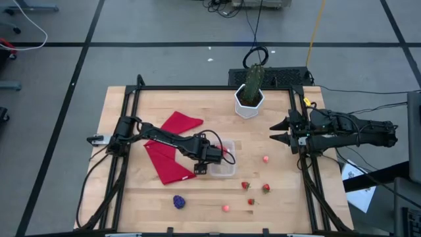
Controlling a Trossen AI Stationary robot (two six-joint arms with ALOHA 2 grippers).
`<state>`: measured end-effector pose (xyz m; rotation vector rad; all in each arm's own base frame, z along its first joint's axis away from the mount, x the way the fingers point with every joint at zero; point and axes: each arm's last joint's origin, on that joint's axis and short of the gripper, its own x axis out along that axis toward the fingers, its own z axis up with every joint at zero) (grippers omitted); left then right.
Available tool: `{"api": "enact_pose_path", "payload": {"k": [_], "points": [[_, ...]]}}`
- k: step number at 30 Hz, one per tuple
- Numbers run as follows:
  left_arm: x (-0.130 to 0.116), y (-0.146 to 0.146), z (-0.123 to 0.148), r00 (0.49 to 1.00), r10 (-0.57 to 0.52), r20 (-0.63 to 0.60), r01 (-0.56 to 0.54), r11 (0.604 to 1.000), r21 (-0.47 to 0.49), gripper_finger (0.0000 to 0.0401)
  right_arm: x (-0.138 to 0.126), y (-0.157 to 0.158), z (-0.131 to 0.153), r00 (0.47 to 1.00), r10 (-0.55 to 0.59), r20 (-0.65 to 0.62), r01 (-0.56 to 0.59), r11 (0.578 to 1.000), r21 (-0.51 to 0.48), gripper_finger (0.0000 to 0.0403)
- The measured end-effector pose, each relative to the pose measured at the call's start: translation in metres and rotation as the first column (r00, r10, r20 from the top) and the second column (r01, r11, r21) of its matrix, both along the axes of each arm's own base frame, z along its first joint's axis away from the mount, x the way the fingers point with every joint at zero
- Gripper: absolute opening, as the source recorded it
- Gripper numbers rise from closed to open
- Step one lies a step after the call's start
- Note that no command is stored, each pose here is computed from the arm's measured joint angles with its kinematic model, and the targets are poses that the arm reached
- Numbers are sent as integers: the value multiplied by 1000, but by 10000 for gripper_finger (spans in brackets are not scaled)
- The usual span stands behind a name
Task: Pick and placing Produce into tupperware
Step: Put the purple onion into the transparent bin
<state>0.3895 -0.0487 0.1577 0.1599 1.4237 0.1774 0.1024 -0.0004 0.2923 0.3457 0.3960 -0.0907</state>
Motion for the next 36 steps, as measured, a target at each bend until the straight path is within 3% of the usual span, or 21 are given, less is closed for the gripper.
{"api": "enact_pose_path", "payload": {"k": [17, 29, 36], "points": [[0, 0, 0, 1000, -3, -1, 3, 1000, 2, 388, 0, 0, 0, 1000, 0, -1, 0, 1000, 0, 185], [0, 0, 0, 1000, -1, -1, 1, 1000, 1, 267, 0, 0, 0, 1000, 0, 0, 0, 1000, 0, 185], [0, 0, 0, 1000, 1, -1, -1, 1000, 1, 256, 0, 0, 0, 1000, 0, 0, 0, 1000, 0, 185]]}}
